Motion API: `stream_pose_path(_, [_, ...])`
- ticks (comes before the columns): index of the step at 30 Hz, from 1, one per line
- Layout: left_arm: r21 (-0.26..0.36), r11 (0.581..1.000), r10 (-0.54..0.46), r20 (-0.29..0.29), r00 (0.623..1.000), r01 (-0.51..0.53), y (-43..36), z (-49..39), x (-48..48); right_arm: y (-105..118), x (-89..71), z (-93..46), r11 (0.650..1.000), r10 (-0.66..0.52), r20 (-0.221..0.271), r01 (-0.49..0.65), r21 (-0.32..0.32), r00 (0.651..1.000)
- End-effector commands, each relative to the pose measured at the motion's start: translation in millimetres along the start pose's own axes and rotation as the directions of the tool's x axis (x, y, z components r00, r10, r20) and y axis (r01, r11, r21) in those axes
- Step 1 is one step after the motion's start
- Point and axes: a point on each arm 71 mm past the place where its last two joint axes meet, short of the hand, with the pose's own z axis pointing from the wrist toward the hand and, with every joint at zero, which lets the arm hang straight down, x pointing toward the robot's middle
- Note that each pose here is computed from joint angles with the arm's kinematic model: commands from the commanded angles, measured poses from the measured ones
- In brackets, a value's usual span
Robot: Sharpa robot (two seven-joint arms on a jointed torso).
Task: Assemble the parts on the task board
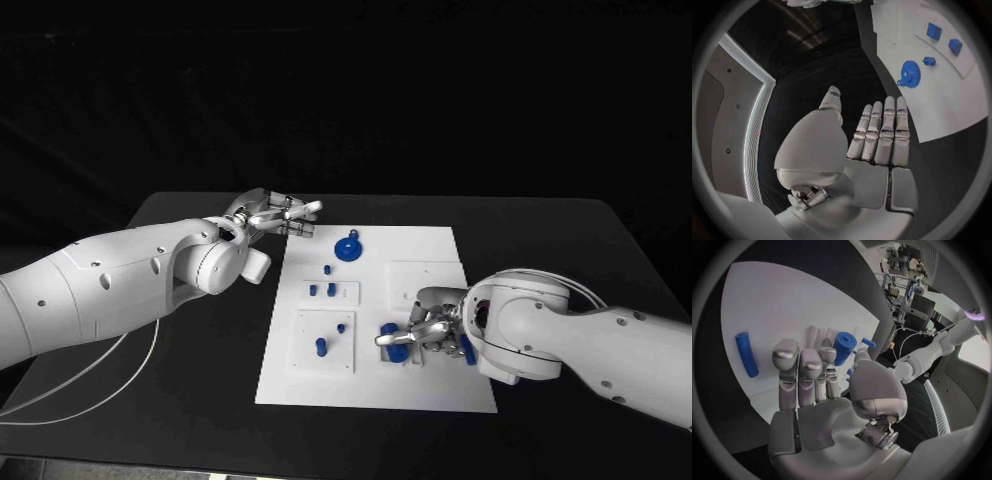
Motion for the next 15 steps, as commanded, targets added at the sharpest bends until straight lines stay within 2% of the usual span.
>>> stream_pose_path(1, [0.003, 1.0, 0.005, -0.009, 1.0, -0.005, -0.6, 0.2, 0.1, -4.9, 0.9, -3.3, 0.999, -0.012, -0.007, 0.012, 0.042, 1.0])
stream_pose_path(15, [-0.005, 1.0, 0.008, -0.005, 1.0, -0.008, 0.7, 0.3, -2.6, -4.3, -4.2, -11.7, 1.0, -0.007, 0.007, 0.007, 0.029, 1.0])
